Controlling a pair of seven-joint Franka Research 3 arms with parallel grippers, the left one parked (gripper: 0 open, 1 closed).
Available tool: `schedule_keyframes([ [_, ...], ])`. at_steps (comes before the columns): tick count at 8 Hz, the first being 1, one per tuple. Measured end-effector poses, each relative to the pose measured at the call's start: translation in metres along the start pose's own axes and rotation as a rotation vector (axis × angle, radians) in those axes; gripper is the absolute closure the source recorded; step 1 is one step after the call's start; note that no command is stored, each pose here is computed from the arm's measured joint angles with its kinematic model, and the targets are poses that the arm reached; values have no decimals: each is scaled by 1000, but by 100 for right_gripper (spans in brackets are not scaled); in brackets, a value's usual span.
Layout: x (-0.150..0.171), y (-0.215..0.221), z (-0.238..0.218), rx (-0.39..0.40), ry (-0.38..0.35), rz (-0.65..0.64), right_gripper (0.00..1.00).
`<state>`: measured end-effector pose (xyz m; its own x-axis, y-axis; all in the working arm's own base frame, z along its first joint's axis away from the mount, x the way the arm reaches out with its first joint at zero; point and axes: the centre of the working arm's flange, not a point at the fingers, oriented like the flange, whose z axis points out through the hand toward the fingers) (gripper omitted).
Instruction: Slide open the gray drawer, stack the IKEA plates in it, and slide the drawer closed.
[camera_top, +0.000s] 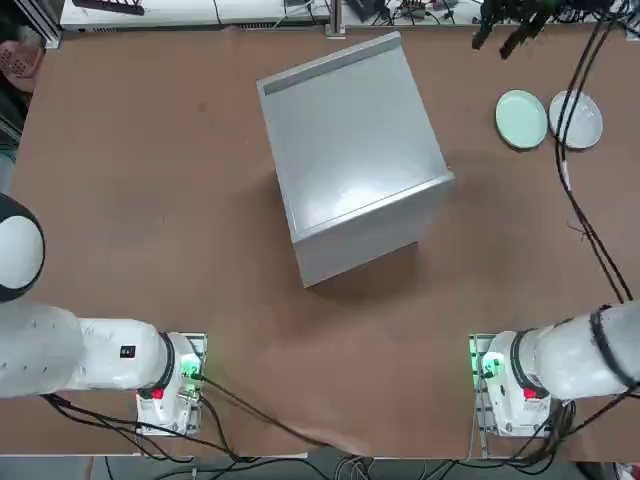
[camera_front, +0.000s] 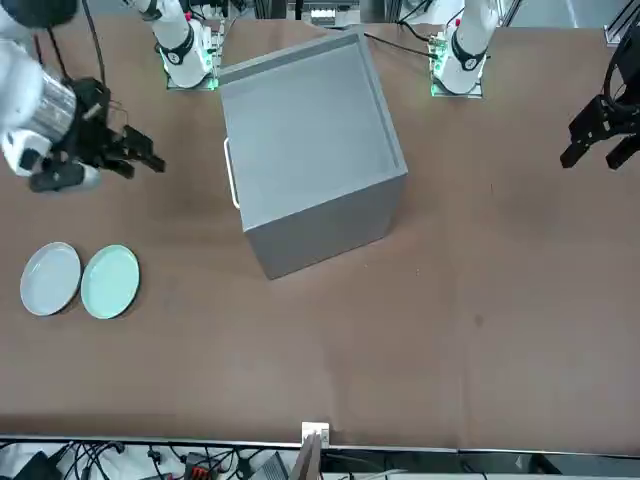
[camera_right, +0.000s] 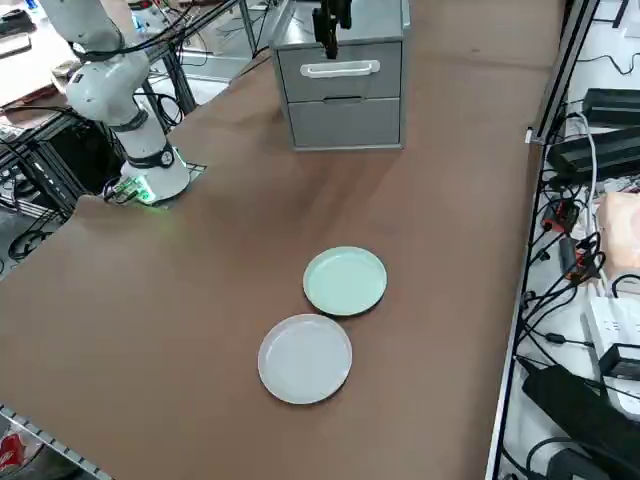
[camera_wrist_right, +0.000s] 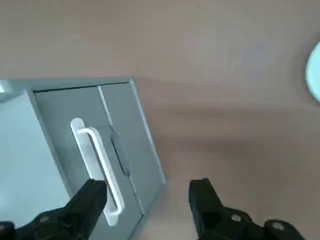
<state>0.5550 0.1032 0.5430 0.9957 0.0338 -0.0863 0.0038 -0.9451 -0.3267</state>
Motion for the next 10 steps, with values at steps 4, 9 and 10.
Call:
schedule_keyframes([
  [4, -3, 2, 65, 62, -47, -175, 0],
  [9, -12, -37, 136, 69, -58, -218, 0],
  [10, -10, -37, 142, 92, -61, -200, 0],
])
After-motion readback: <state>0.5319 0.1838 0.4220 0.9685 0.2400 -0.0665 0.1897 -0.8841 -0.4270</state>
